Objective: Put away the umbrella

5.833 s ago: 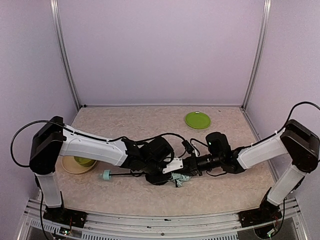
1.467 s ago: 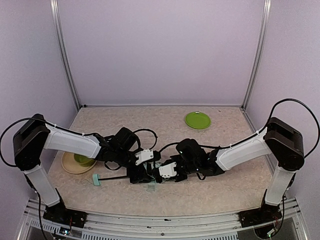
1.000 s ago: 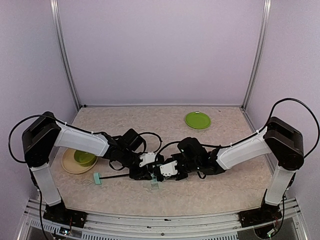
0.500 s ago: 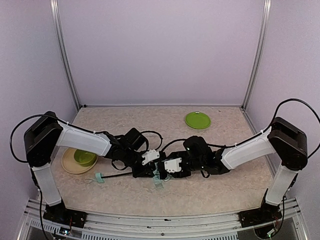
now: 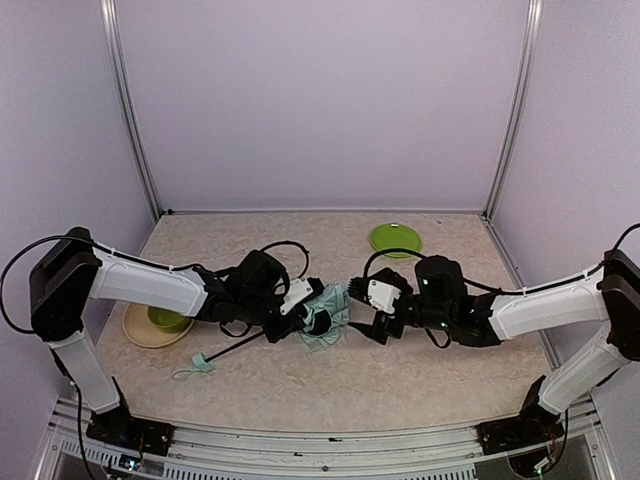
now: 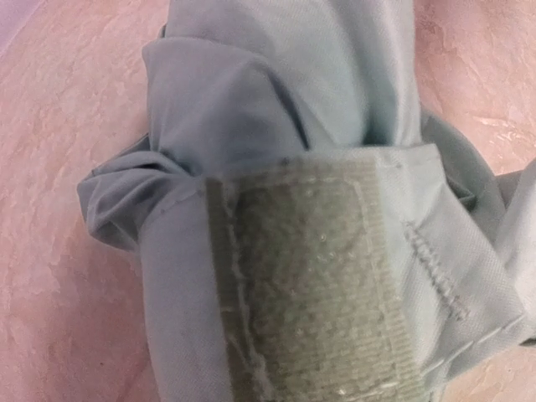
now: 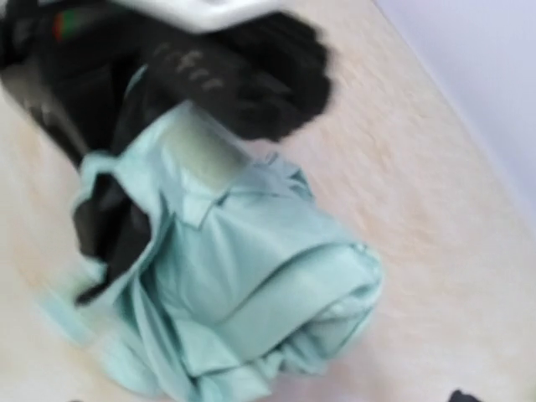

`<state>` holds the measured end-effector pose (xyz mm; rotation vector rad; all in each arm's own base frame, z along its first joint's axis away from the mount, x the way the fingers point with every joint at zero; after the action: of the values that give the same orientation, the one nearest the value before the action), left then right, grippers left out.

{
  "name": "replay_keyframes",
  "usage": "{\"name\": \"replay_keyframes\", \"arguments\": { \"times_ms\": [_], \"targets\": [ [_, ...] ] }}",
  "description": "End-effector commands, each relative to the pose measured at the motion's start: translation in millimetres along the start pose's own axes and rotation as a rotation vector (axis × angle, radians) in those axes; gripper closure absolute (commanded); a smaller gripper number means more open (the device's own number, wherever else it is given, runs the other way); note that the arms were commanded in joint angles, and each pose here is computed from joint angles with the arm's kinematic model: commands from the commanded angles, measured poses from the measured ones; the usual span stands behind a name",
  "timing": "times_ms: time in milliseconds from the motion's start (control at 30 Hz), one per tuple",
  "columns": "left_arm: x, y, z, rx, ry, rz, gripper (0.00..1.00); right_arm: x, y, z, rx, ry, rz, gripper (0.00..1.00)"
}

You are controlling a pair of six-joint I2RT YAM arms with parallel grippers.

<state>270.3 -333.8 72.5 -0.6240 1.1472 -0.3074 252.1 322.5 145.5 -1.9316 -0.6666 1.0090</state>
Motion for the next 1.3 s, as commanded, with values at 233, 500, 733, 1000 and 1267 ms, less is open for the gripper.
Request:
{"name": "replay_keyframes", "arguments": {
  "times_ms": [233, 500, 733, 1000, 1267],
  "targets": [
    [-81.4, -98.9, 19.8, 0.057, -0.094, -0.202, 1.0, -39.5, 4.4, -14.7, 0.615, -0.292, -0.209, 0.13],
    [-154.7, -157.7, -4.9, 0.154, 0.008, -0.395, 1.0, -36.2, 2.0, -28.6, 0.672, -0.366, -0.302, 0.19],
    [-204.0, -184.2, -16.3, 0.247, 0.084, -0.458, 1.0, -25.8, -48.8, -17.8, 0.502, -0.588, -0.387, 0.2],
    [-210.7, -193.4, -14.8, 0.272, 0.072, -0.476, 1.0, -26.5, -61.7, 27.9, 0.424, -0.85, -0.349, 0.18],
    [-206.2, -193.1, -14.8, 0.288, 0.067, -0.457, 1.0, -22.0, -63.6, 26.7, 0.465, -0.875, -0.311, 0.21]
  ]
}}
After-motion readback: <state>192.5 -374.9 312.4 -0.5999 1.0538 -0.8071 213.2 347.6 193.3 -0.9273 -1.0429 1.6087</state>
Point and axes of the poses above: each gripper's point midway between its finger pads, its own x axis out along the fingers, its own z axis along the line the jaws close on, y = z × x, the point moved 2 cm from there along -x, back along the fingers, and after that the axes turned 12 degrees about x, right-handed, at the moved point
